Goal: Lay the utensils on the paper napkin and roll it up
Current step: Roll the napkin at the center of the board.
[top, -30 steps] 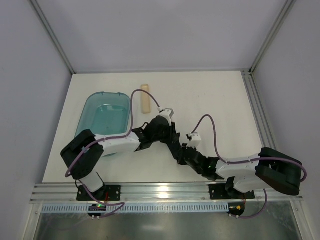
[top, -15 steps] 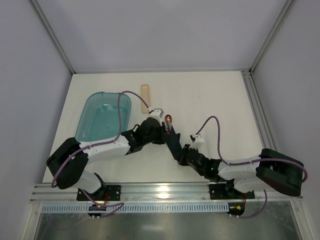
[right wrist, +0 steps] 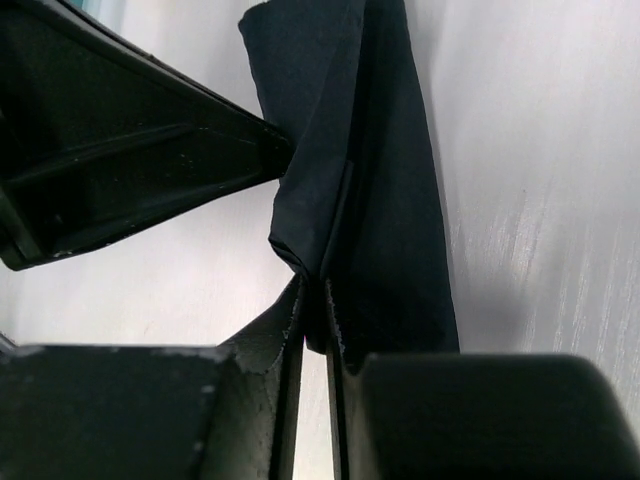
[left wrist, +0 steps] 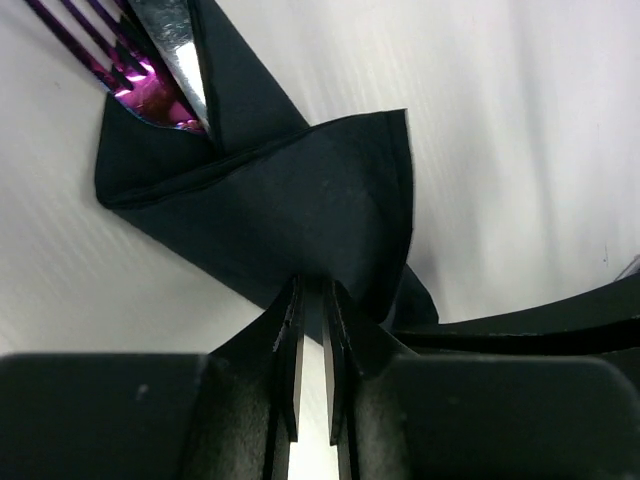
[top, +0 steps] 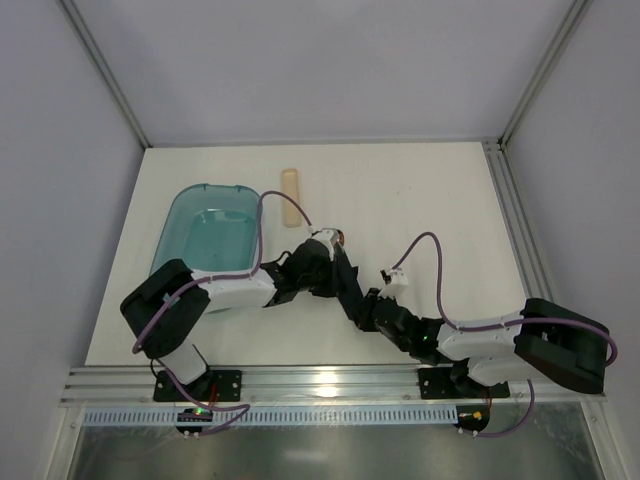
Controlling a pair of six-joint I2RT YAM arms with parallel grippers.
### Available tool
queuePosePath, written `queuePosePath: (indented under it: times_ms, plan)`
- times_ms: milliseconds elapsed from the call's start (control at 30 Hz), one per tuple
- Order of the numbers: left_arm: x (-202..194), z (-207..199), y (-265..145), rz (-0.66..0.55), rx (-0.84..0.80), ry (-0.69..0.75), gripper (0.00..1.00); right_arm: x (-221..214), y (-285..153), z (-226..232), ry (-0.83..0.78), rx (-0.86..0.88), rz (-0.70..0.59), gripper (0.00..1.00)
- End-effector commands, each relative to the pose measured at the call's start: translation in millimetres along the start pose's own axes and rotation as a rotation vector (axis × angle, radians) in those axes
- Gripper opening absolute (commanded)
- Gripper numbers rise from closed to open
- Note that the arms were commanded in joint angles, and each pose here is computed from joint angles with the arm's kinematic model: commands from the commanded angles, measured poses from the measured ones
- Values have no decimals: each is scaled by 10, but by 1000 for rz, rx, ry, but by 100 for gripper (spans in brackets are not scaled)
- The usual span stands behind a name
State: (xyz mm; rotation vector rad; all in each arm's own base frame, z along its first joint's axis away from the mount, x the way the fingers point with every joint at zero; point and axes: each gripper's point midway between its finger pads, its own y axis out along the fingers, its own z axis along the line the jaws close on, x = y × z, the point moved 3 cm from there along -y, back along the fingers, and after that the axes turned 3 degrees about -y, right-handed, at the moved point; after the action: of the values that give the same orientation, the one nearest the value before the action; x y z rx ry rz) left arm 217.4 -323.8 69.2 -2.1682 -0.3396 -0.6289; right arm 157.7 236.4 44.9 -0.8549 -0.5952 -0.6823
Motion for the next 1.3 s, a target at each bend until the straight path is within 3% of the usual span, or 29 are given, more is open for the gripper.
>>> queuePosePath:
  times_ms: [0, 167, 267, 500, 767, 1067, 1267]
  plan:
    - [174, -293, 33, -37, -115, 3, 16, 151, -3, 134, 23, 38, -56, 16]
    - [174, -363, 85, -25, -143, 16, 16, 243, -27, 149, -23, 9, -67, 38]
    - [174, -399, 104, -20, -152, 21, 16, 269, -32, 142, -45, -4, -71, 46]
    - [186, -453, 141, -12, -162, 24, 15, 304, 1, 192, -105, -15, -63, 57]
    - [177, -440, 196, -5, -152, 17, 15, 328, 97, 260, -145, -48, -50, 62]
    - [188, -423, 225, -2, -135, 13, 15, 278, 188, 148, -202, -197, 6, 62]
    - [192, -430, 228, -2, -134, 19, 15, 267, 144, 157, -232, -225, 10, 55]
